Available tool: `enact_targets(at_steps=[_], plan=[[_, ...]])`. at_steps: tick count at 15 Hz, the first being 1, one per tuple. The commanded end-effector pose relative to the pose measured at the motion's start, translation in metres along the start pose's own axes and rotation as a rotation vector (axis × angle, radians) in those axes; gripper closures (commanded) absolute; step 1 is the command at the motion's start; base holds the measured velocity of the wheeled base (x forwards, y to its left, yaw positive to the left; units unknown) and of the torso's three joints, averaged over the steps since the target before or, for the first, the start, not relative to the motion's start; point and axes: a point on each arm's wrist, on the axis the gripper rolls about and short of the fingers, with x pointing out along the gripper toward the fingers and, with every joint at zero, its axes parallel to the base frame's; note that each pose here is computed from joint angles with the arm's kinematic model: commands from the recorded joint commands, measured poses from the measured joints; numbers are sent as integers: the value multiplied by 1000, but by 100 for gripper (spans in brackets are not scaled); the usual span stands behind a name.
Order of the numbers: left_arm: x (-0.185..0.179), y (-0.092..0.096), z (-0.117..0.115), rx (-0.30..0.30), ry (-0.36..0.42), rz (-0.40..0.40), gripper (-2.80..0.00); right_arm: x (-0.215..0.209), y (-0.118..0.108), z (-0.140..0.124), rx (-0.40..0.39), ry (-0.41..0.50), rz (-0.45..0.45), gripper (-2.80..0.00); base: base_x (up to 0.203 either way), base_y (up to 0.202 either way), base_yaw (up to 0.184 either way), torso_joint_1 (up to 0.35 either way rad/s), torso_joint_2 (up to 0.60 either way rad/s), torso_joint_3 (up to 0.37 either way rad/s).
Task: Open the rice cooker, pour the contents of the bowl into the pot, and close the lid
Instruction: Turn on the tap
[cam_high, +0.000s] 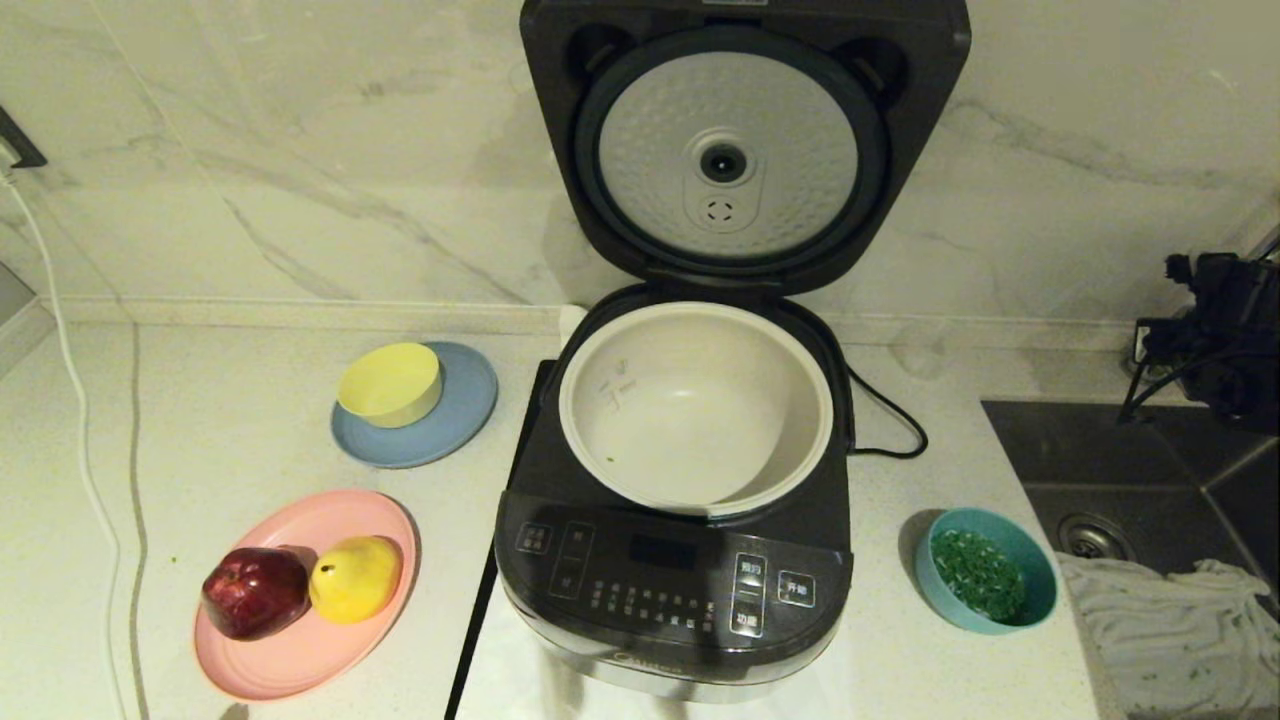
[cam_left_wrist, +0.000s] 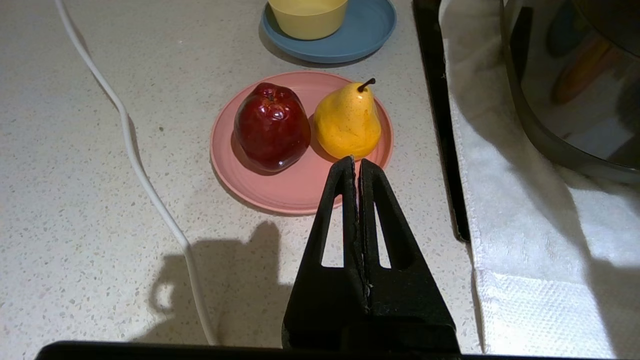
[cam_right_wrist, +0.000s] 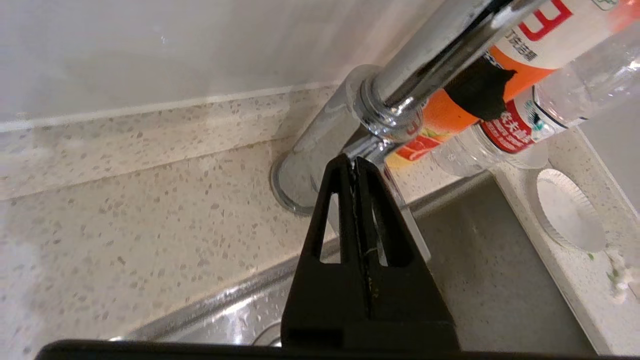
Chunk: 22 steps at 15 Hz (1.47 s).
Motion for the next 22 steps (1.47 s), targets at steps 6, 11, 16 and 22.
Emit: enact_targets(at_steps=[6, 11, 16, 22], plan=[[1, 0, -3, 0, 8, -1, 0, -15, -6, -2, -6, 16, 0, 0, 0, 0, 0, 0, 0, 0], [1, 0, -3, 0, 8, -1, 0, -22, -10, -10, -17, 50, 1, 0, 0, 0, 0, 0, 0, 0], [1, 0, -3, 0, 8, -1, 0, -29, -11, -17, -36, 52, 1, 0, 0, 0, 0, 0, 0, 0], [1, 0, -3, 0, 8, -1, 0, -73, -25, 16, 15, -16, 24, 0, 0, 0, 0, 0, 0, 0]])
